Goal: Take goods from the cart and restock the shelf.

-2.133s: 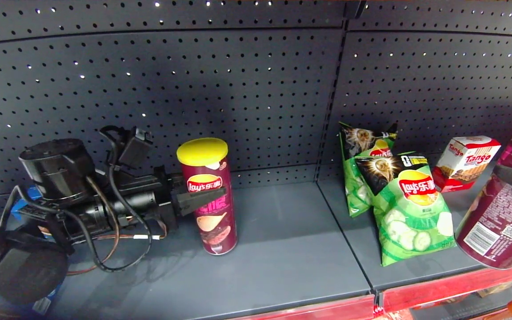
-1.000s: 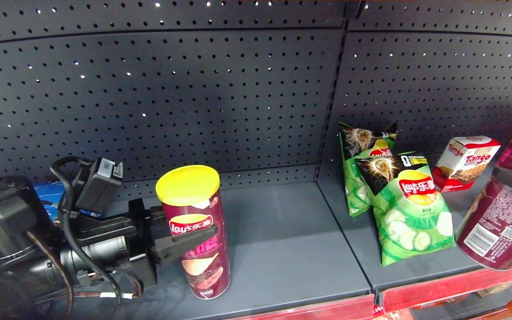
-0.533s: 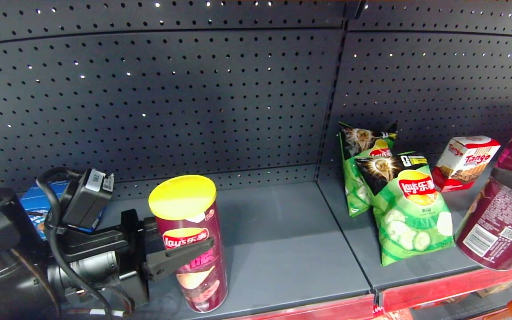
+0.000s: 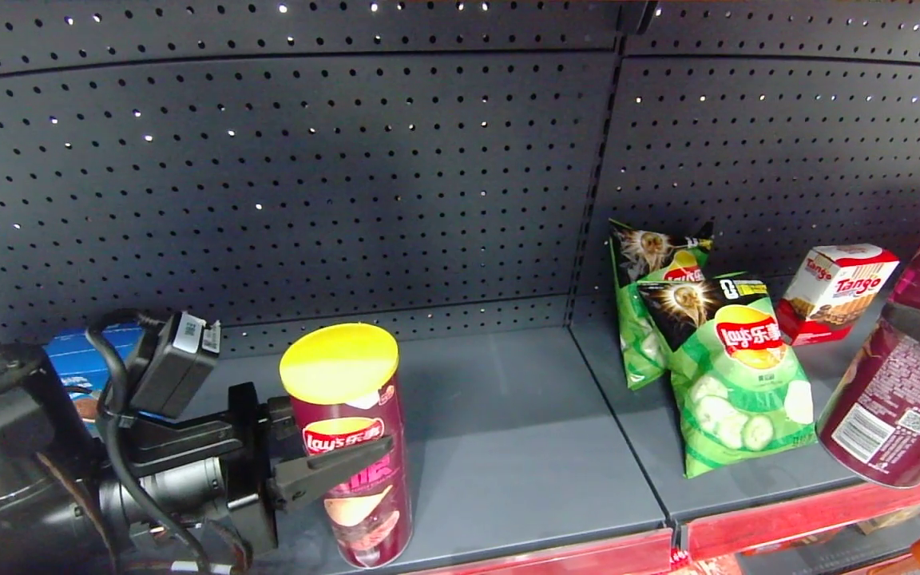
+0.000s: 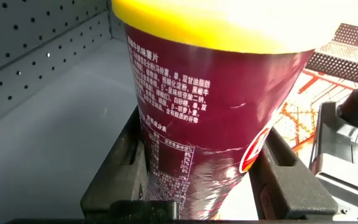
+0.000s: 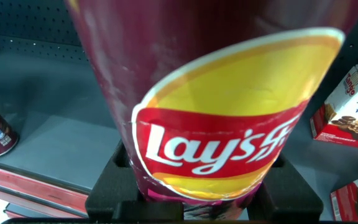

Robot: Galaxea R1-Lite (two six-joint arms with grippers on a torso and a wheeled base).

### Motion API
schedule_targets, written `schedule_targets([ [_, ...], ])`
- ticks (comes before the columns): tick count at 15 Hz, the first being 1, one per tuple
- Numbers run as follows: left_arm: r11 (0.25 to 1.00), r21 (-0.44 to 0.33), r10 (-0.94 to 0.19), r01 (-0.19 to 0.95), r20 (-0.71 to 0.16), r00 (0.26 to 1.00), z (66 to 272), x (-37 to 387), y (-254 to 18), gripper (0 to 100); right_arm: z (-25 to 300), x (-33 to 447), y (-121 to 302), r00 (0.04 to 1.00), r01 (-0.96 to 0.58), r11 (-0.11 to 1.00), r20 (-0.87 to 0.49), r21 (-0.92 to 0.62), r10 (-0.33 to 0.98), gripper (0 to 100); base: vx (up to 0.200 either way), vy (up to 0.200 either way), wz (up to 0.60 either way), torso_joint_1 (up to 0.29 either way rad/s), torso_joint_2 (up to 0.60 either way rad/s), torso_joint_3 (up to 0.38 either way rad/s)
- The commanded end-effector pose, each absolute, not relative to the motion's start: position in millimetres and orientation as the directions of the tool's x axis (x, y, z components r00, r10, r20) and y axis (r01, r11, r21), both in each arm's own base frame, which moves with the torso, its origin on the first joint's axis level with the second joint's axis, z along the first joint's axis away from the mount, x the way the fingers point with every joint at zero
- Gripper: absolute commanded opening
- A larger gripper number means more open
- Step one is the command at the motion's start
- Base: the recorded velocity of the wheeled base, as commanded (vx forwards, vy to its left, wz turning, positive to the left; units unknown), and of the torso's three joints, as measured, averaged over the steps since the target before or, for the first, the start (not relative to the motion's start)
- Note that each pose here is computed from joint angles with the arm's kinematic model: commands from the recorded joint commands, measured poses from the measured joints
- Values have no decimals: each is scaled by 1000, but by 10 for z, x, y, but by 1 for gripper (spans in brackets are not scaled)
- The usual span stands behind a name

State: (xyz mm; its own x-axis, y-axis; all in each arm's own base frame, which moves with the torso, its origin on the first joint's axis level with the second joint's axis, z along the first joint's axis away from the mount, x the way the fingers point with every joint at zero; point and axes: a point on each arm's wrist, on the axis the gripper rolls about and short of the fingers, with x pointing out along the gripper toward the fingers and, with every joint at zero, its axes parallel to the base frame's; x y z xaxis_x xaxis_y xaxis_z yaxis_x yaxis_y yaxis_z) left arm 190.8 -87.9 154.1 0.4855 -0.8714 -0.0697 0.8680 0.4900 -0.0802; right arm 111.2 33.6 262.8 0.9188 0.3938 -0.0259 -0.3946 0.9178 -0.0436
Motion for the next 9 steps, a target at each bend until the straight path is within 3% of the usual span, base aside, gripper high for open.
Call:
schedule_targets([
  [1, 491, -85, -871, 867, -74, 486, 1520, 1948, -892, 0, 2632, 1106, 335, 919, -395, 918, -23, -44, 394, 0, 0, 0, 0, 0, 0, 0],
  [9, 505, -85, -862, 859, -81, 500, 1486, 2014, -917, 0, 2587, 1094, 331, 919, -395, 918, -33, -43, 394, 0, 0, 0, 0, 0, 0, 0],
])
